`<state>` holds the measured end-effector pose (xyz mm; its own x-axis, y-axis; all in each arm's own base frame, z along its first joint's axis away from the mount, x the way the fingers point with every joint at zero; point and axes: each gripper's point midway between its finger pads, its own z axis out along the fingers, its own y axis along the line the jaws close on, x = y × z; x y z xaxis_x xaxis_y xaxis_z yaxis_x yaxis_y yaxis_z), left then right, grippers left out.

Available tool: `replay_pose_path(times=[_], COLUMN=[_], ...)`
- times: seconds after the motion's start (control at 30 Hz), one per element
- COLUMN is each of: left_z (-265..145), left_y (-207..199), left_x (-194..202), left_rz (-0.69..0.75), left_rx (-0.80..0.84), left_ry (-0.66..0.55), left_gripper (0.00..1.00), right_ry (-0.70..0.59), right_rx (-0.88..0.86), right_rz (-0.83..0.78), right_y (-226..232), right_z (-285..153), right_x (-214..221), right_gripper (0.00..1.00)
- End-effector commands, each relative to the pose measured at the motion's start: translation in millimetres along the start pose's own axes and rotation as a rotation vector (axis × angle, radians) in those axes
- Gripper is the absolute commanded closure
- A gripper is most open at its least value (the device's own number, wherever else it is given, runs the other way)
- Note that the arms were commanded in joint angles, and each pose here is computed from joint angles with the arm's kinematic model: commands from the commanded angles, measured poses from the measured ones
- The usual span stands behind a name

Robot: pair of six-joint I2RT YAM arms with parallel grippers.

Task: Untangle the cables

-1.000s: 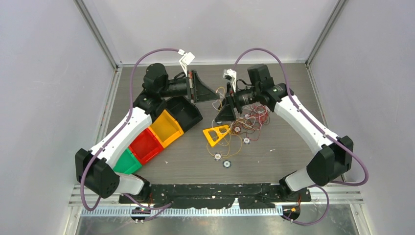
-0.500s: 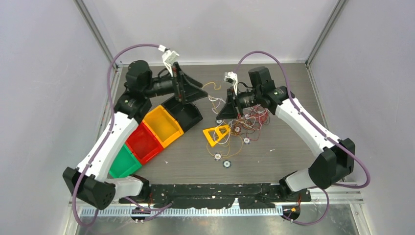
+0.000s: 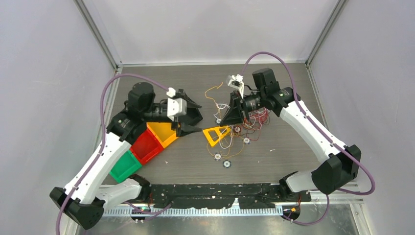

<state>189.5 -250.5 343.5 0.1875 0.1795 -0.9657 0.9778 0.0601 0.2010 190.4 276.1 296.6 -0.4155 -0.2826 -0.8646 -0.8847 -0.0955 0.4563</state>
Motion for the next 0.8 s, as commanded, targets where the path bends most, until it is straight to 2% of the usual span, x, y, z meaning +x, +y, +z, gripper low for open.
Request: replay_pose_path(times=[0.0, 0.17, 0.33, 0.37, 0.4, 0.47, 0.57, 0.67, 0.7, 0.77], left_z=[25.3, 60.3, 74.8, 75.2, 74.3, 69.7, 51.6, 24.0, 14.3, -1.8], left_y=[-0.7, 4.0, 17.3, 17.5, 16.4, 11.6, 9.2, 11.8, 13.0, 9.9], left_x=[1.8, 11.0, 22.8, 23.2, 21.4, 16.3, 10.0, 18.8, 27.6, 31.7], left_rz=[0.222, 0.320, 0.316, 0.316, 0.318, 0.305, 0.214, 0.073, 0.057, 0.037], left_rx=[0.053, 0.073, 0.064, 0.065, 0.066, 0.069, 0.028, -0.034, -0.055, -0.086], left_ry=[0.014, 0.068, 0.104, 0.105, 0.100, 0.090, 0.074, 0.082, 0.119, 0.158], left_gripper=[0.22, 0.28, 0.50, 0.56, 0.68, 0.99, 1.00, 1.00, 0.95, 0.45], right_ry=[-0.015, -0.002, 0.006, 0.012, 0.016, 0.029, 0.045, 0.037, 0.037, 0.048], right_rx=[-0.075, -0.104, -0.119, -0.118, -0.110, -0.088, -0.049, 0.023, 0.047, 0.097], right_rz=[-0.057, -0.047, -0.051, -0.041, -0.047, -0.046, -0.027, -0.002, 0.003, 0.011], right_y=[30.5, 40.2, 45.1, 45.3, 43.4, 37.6, 27.5, 9.2, 4.3, -5.3], right_z=[-2.2, 2.1, 2.5, 2.3, 2.5, 2.5, -1.4, -12.8, -15.6, -18.1], right_x=[-8.3, -1.0, 4.8, 6.8, 8.2, 12.0, 17.2, 16.0, 15.5, 13.7], right_gripper=[0.94, 0.94, 0.93, 0.93, 0.91, 0.88, 0.87, 0.93, 0.94, 0.94])
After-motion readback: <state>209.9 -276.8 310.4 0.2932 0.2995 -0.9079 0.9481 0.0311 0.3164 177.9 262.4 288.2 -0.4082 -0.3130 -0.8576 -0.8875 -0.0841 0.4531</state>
